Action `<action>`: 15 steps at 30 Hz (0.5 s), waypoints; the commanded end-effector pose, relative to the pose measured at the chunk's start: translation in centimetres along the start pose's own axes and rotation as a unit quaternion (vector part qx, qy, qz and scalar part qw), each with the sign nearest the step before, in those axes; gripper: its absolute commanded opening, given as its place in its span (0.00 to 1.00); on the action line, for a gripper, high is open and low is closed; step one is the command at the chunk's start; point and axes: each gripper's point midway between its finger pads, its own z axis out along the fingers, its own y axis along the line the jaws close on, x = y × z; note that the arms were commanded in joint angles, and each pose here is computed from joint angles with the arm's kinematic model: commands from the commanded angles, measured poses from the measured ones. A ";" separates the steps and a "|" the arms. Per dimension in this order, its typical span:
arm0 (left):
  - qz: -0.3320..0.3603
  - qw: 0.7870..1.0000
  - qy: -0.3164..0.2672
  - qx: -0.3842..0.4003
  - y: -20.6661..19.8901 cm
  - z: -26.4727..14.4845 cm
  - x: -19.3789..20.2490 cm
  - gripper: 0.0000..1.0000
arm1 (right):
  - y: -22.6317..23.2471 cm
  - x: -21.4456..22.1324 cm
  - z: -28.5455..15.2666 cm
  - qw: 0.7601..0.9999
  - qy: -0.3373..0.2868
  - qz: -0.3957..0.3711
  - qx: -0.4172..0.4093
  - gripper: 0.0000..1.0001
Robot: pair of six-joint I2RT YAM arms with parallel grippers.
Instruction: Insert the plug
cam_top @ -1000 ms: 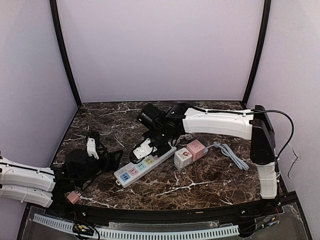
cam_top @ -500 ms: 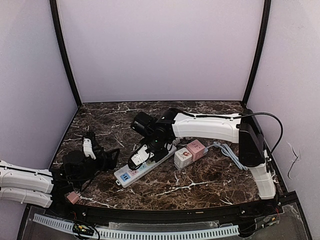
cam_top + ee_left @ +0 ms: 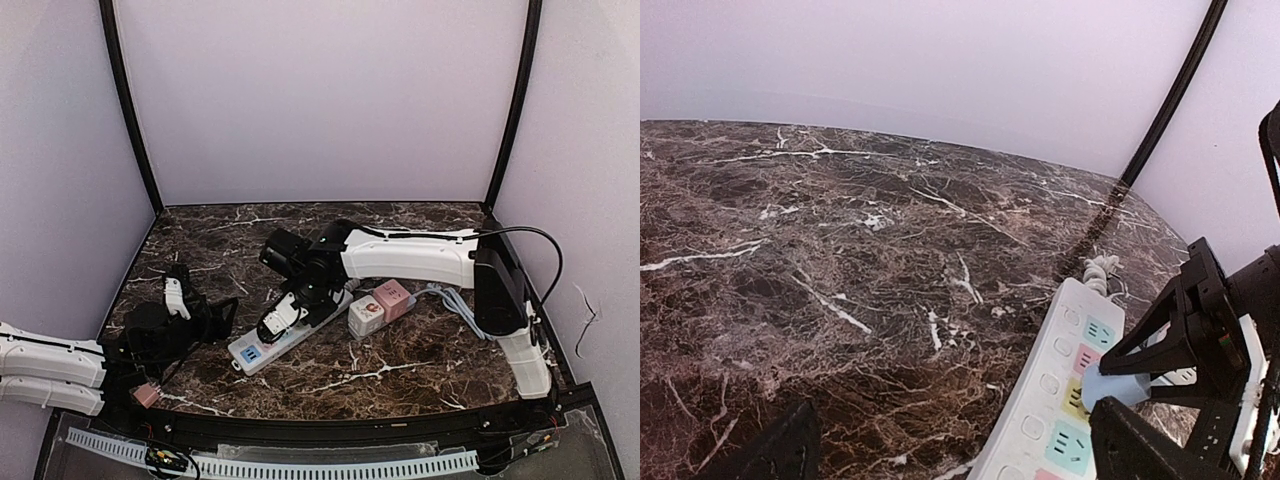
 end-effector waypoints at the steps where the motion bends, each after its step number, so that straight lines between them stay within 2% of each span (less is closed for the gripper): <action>1: 0.001 1.000 0.001 -0.004 0.5 -0.3 0.4 0.94 | 0.7 -0.3 1.2 1.000 0.004 -0.003 -0.014 0.00; 9: 0.003 1.000 0.002 -0.003 0.5 -0.3 0.6 0.94 | 1.3 -0.3 2.1 1.000 0.004 -0.006 -0.030 0.00; 15: 0.004 1.000 0.001 -0.003 0.5 -0.2 0.6 0.94 | 3.5 -1.2 1.6 0.998 -0.016 0.013 -0.067 0.00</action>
